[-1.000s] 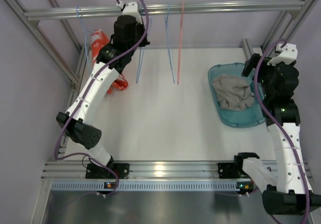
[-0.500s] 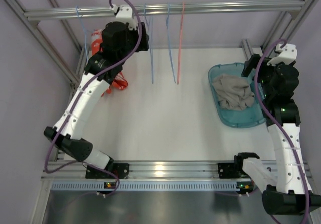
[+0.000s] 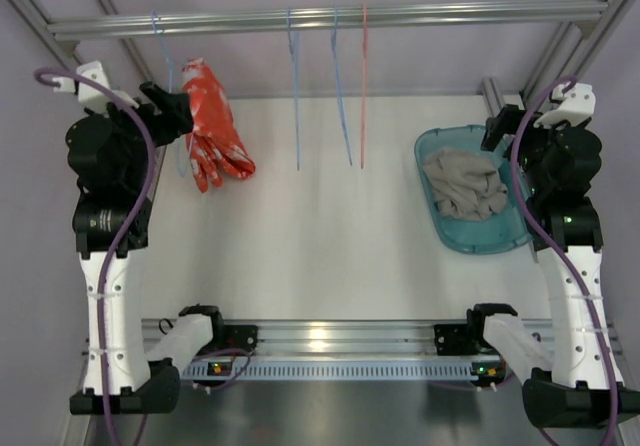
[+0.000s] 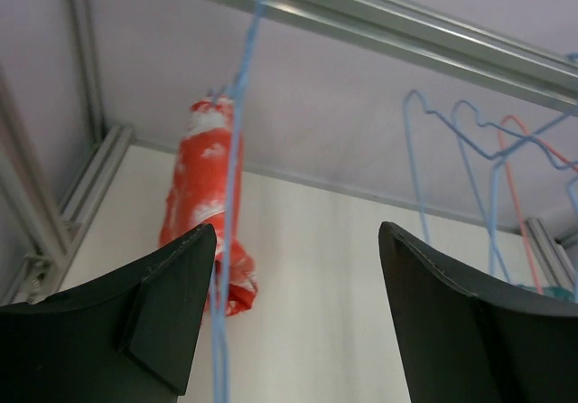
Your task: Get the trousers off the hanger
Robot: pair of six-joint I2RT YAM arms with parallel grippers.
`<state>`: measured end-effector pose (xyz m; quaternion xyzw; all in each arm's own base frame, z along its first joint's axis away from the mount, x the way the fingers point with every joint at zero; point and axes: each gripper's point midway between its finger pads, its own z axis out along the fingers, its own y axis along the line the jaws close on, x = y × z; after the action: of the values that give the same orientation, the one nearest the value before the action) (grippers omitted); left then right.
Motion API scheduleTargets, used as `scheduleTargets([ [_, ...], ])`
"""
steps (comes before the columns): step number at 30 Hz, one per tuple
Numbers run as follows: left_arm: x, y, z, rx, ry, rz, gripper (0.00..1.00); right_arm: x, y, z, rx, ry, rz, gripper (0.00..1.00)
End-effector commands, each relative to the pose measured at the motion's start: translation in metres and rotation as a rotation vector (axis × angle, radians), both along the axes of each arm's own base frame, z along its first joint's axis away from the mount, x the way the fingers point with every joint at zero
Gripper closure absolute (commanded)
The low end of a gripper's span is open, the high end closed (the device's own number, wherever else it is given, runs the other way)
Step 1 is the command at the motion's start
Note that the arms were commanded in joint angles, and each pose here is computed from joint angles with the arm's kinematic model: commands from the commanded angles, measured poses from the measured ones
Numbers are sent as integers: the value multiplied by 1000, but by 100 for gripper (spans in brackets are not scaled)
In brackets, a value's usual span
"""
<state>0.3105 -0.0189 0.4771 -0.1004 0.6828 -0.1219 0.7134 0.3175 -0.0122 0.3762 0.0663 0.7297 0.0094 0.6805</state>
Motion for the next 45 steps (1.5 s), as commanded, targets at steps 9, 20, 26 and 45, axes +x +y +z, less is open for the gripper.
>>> scheduleTargets([
  [9,-36,48,-36,48,58,164,23,-5,13,31,-4,-91,86,1],
  [20,36,47,-33,127,111,77,24,-5,15,33,3,-100,93,1],
  [26,85,47,-23,95,88,43,25,-4,14,35,10,-106,87,1],
  [45,132,55,-29,114,46,49,51,-4,9,31,-9,-101,60,1],
])
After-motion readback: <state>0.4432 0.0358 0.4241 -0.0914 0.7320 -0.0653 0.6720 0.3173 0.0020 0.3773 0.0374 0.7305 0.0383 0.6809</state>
